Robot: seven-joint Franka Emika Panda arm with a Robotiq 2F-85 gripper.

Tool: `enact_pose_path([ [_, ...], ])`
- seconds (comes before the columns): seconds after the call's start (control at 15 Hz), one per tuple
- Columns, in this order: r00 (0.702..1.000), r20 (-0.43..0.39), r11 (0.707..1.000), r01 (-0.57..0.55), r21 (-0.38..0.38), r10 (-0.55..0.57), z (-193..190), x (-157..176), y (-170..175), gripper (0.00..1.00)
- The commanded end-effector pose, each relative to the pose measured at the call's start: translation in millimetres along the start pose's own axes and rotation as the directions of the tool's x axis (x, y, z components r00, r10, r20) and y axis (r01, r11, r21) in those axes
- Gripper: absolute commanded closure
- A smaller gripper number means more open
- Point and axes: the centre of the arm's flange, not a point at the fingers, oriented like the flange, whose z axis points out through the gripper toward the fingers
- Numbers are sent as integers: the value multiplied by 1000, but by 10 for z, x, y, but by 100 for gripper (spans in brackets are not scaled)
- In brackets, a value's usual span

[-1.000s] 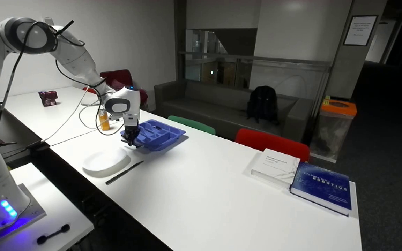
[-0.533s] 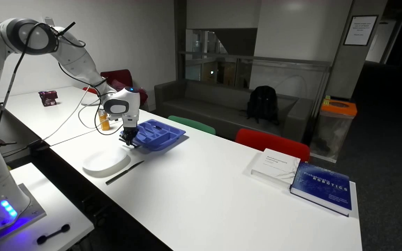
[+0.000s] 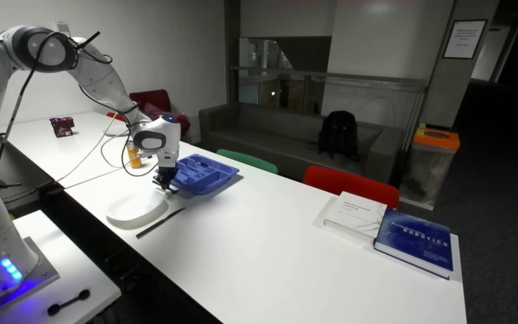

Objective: Take out the spoon and the fork, and set it around the plate

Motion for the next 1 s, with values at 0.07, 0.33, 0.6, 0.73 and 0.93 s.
enact_pose_path([
  [0.07,1000,21,1000,16,16,-17,21,50,-2,97],
  [0.33,1000,17,1000,19,6,-19,82,66,-15,97],
  [0.6,1000,16,1000,19,1,-19,113,68,-18,97],
  [0.73,1000,15,1000,19,-2,-19,125,71,-29,97],
  [0.93,1000,14,1000,17,-4,-17,151,81,-49,97],
])
